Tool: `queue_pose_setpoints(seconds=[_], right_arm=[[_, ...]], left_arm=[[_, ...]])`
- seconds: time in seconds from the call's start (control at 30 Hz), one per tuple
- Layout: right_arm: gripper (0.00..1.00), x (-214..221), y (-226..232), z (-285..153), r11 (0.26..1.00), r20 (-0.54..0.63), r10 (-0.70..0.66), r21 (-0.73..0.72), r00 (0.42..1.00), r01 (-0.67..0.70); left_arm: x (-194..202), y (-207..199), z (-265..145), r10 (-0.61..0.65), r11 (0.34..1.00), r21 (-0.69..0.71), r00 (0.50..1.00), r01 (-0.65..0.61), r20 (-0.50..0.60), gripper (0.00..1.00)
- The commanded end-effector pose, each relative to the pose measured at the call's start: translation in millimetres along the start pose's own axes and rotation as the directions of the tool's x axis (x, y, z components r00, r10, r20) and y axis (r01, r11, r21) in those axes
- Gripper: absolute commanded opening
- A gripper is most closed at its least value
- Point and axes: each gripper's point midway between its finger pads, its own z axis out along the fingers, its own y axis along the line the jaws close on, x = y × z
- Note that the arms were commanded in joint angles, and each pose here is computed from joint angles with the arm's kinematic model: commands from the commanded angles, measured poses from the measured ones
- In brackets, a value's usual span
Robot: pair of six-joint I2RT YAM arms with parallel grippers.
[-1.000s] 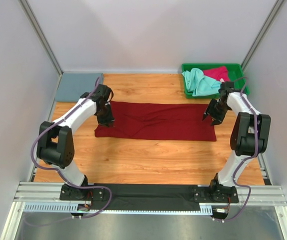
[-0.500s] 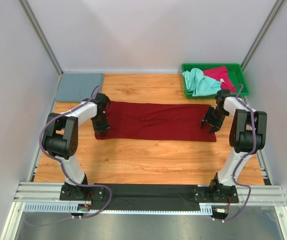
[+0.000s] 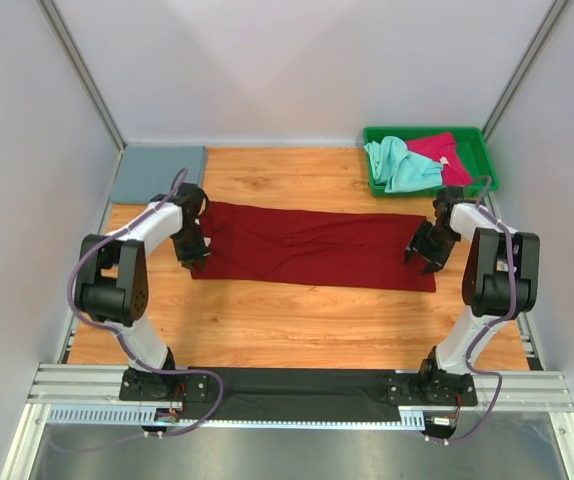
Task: Fold and stack the t-shirts
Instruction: Fold the tshirt
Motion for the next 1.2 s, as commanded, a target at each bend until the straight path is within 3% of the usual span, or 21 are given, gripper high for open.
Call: queue_pose_setpoints(seconds=[0.0, 0.13, 0.3, 0.37, 0.57, 0.77, 1.0, 1.17], right_arm=[[0.57, 7.3, -23.3, -13.8, 0.996, 0.033, -0.025, 0.085, 0.999, 0.022], [0.58, -1.9, 0.2, -51.1, 0.996, 0.135, -0.084, 0.026, 0.987, 0.081], [0.60, -15.0, 42.0, -74.2, 0.988, 0.185, -0.143, -0.038, 0.972, 0.153], [0.61, -10.3, 54.2, -66.7, 0.982, 0.149, -0.177, -0.037, 0.973, 0.184], [0.62, 13.1, 89.8, -50.4, 0.956, 0.104, -0.283, -0.044, 0.953, 0.289], [0.62, 56.6, 98.7, -18.1, 0.936, 0.030, -0.349, -0.042, 0.937, 0.350], [0.63, 100.2, 88.1, 23.6, 0.934, -0.069, -0.358, -0.026, 0.931, 0.357], [0.63, 126.4, 81.7, 34.7, 0.940, -0.117, -0.340, -0.013, 0.933, 0.341]], left_arm=[[-7.0, 10.1, -62.9, 0.006, 0.999, 0.037, 0.987, -0.012, 0.162, 0.30], [-12.0, 3.0, -91.3, -0.035, 0.993, 0.114, 0.968, 0.006, 0.249, 0.37], [-22.1, -37.1, -88.0, -0.071, 0.974, 0.227, 0.979, 0.026, 0.193, 0.37], [-31.6, -57.4, -79.3, -0.079, 0.973, 0.228, 0.982, 0.039, 0.170, 0.37], [-37.2, -113.9, -45.0, -0.057, 0.984, 0.176, 0.992, 0.036, 0.116, 0.37], [-42.5, -112.2, -1.0, -0.073, 0.997, 0.039, 0.995, 0.071, 0.063, 0.38], [-61.9, -113.3, 24.6, 0.106, 0.991, -0.076, 0.994, -0.106, -0.003, 0.36], [-85.5, -130.6, 24.9, 0.214, 0.976, -0.043, 0.976, -0.213, 0.025, 0.35]])
